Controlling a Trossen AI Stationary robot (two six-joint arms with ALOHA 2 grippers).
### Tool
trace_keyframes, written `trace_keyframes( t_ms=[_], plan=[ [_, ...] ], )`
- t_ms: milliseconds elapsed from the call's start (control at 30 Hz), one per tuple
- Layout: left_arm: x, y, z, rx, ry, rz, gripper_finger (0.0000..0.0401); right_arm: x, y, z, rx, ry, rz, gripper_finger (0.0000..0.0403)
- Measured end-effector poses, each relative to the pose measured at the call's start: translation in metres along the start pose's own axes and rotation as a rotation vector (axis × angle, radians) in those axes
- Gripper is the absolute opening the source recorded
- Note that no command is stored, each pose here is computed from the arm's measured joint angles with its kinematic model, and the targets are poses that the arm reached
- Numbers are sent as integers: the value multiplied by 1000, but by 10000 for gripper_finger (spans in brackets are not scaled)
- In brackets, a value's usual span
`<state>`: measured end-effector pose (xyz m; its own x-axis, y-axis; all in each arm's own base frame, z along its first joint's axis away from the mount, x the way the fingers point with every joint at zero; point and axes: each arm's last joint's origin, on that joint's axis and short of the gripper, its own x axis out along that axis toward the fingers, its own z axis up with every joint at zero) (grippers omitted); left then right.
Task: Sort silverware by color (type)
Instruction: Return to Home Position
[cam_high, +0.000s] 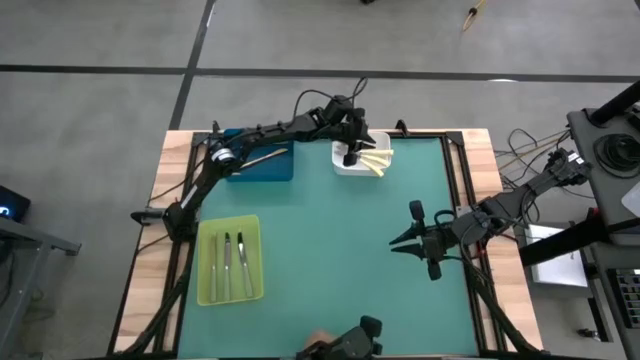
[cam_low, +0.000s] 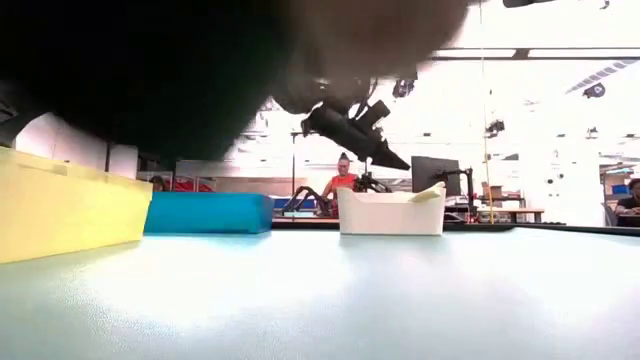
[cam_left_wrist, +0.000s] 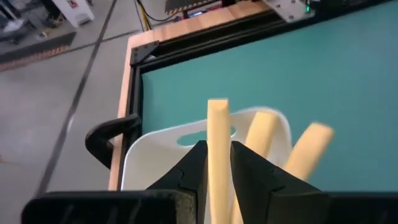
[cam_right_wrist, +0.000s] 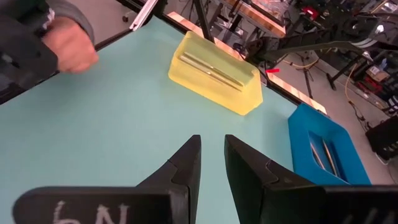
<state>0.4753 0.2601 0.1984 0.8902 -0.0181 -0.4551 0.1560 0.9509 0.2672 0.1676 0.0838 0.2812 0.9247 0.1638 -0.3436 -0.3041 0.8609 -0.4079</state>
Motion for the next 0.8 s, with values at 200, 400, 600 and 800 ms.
trace_keyframes(
  t_ms=[200, 400, 600, 800],
  plan=[
    [-11, -3, 32, -62, 50, -82, 52, 0, 0, 0, 0, 0, 0, 63],
    [-17, -40, 76, 10, 129, -220, 40, 0, -1, 3, 11, -36, -7, 63],
    [-29, -73, 105, 87, 256, -266, 20, 1, -1, 5, 10, -96, -22, 63],
    [-47, -91, 111, 34, 370, -357, 2, 2, -2, 9, 30, -165, -46, 63]
  ],
)
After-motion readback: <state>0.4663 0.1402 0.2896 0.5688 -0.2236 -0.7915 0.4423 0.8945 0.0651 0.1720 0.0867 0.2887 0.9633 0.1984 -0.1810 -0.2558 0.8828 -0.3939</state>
